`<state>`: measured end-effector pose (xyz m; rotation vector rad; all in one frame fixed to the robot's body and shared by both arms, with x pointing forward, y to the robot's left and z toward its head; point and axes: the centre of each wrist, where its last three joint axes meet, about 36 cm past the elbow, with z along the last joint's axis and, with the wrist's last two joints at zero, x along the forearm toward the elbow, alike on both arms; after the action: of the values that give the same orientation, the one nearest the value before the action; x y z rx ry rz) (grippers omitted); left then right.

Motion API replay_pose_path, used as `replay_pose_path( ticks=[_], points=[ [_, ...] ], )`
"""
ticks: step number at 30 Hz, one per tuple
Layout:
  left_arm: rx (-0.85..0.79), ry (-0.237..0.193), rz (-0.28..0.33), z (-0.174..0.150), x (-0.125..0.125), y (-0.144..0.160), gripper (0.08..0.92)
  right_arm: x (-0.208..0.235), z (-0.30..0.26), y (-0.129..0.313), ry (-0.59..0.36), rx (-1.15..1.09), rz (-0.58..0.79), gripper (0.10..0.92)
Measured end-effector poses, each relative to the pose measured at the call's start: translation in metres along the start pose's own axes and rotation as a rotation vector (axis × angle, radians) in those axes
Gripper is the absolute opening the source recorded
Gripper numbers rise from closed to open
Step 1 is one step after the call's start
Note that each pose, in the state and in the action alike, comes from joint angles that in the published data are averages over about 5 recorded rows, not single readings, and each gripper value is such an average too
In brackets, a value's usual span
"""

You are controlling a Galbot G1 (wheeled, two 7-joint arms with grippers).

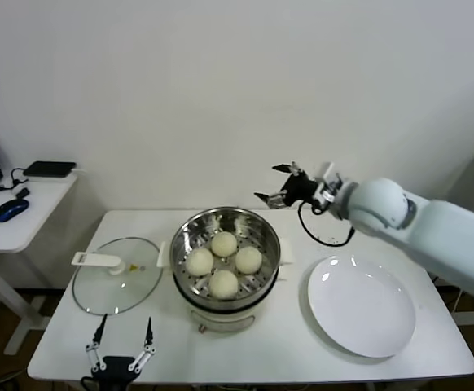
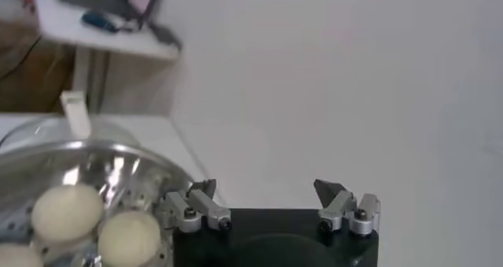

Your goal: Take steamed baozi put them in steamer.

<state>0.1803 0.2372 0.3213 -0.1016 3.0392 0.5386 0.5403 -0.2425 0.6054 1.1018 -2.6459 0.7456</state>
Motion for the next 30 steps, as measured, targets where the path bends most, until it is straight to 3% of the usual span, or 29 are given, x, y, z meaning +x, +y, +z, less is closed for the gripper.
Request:
replay_pose_path(
  ticks=[15,20,30],
  points=[
    [0.007,-0.005,-0.002,0.003,-0.001,-0.002,0.823,0.059,0.09,0.074,-0.421,-0.199,0.369,0.823],
    [0.011,-0.003,-0.005,0.006,0.001,-0.003,0.823,0.077,0.146,0.126,-0.458,-0.305,0.502,0.823],
    [0.014,-0.005,-0.01,0.006,0.001,-0.002,0.823,0.112,0.217,0.24,-0.424,-0.478,0.707,0.823]
  ],
)
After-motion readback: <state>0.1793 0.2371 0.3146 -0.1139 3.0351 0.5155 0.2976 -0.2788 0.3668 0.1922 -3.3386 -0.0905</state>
